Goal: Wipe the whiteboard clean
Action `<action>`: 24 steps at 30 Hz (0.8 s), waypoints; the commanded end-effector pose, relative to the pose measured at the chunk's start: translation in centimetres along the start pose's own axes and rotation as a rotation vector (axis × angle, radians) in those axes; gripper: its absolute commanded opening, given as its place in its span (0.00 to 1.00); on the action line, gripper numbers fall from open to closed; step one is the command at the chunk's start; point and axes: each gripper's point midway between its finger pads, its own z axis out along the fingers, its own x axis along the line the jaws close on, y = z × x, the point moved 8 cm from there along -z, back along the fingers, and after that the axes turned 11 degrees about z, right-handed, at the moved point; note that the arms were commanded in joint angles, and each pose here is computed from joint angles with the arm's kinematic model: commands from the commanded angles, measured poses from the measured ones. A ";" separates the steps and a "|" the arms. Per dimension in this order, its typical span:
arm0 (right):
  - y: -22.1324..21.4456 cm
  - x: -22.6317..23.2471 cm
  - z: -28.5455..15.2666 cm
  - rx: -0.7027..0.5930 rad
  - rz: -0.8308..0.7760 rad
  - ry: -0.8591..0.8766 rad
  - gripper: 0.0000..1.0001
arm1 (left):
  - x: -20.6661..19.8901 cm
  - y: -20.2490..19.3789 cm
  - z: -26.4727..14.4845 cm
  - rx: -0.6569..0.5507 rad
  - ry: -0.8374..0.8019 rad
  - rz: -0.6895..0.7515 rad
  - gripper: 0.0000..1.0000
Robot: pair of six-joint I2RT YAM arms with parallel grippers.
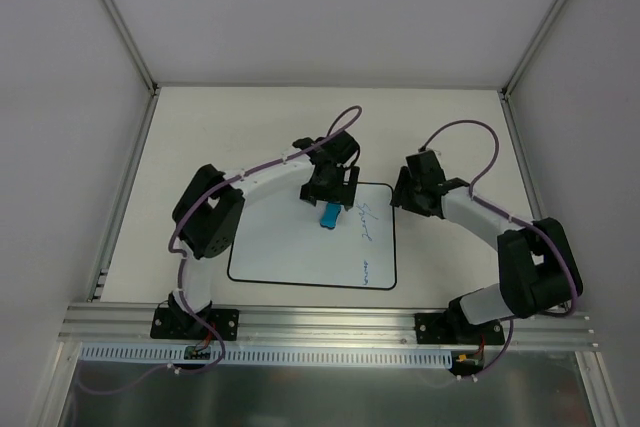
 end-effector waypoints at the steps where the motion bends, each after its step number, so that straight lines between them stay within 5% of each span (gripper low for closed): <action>1: 2.4 2.0 -3.3 -0.150 -0.063 0.023 0.62 | 1.6 1.8 -6.8 -0.186 0.005 -0.050 0.92; 3: 2.4 2.6 -4.3 -0.170 -0.088 0.029 0.71 | 3.1 1.9 -8.2 -0.225 0.033 -0.082 0.99; 11: -1.0 9.3 -6.4 -0.186 -0.212 0.086 0.89 | 10.8 -2.3 -12.5 -0.300 0.126 -0.207 0.99; 24: -7.0 16.0 -2.9 -0.064 -0.269 0.025 0.86 | 15.6 -11.8 -12.6 -0.272 0.165 -0.275 0.99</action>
